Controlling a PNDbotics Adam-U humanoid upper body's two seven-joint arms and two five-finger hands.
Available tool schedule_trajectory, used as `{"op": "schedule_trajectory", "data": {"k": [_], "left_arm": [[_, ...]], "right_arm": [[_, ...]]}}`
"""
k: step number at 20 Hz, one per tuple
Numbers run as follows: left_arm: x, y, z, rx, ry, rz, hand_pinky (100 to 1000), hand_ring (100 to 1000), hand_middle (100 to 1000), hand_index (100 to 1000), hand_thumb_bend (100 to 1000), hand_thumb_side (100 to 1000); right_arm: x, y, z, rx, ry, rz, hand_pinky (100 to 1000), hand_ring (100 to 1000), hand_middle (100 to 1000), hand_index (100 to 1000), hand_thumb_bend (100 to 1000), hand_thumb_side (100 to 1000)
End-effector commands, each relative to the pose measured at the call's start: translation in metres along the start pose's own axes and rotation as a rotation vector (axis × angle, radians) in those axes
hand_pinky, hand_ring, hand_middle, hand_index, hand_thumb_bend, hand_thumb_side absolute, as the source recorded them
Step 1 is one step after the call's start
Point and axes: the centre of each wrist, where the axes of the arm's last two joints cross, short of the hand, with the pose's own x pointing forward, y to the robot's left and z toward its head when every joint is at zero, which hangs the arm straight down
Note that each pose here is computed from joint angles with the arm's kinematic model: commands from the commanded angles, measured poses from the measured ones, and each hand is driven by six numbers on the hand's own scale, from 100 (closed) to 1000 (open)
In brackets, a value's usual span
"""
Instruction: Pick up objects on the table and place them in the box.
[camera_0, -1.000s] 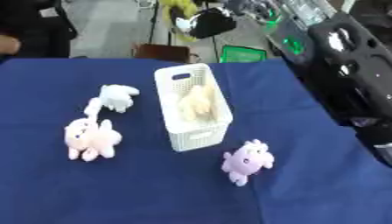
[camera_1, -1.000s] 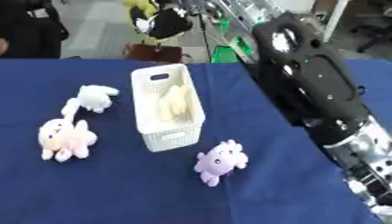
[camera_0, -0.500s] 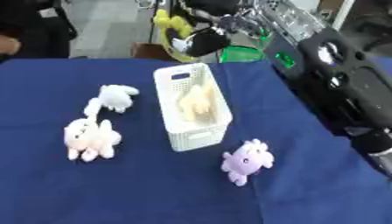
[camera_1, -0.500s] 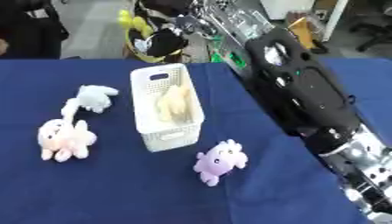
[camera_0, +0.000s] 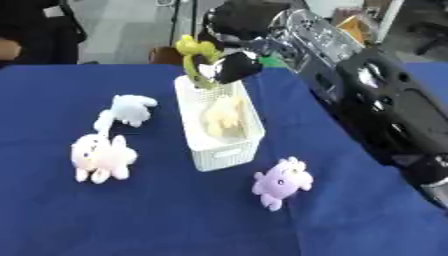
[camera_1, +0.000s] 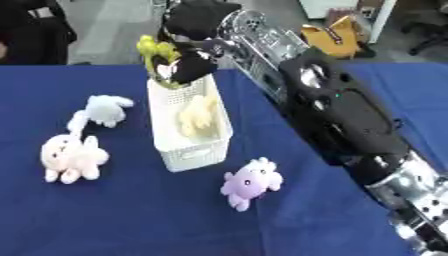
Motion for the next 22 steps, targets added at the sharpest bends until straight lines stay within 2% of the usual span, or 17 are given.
{"op": "schedule_trajectory", "data": {"k": [1,9,15,16,22], "left_arm": [[0.003,0.0,-0.007,0.026,-0.032,0.02,557,557,664,729,100,607],[0.004,0.0,-0.006,0.026,-0.03,0.022,557,557,665,729,100,605],[0.004,0.0,-0.006,0.026,-0.029,0.022,557,557,665,730,100,606],[0.004,0.0,-0.006,0.027,-0.029,0.022,557,558,665,730,100,606],[0.004,-0.001,-0.006,0.026,-0.028,0.024,557,558,665,730,100,605]], "right_arm": [[-0.011,-0.007,0.005,0.014,0.01,-0.003,677,667,516,669,100,1000],[-0.02,0.0,0.003,0.054,0.017,-0.067,728,696,562,698,100,1000],[-0.024,0.002,0.003,0.068,0.025,-0.058,744,710,581,726,100,1000],[-0.025,0.003,0.003,0.072,0.025,-0.053,773,737,624,784,111,1000],[-0.028,0.003,0.004,0.076,0.026,-0.036,775,736,626,784,110,1000]]}}
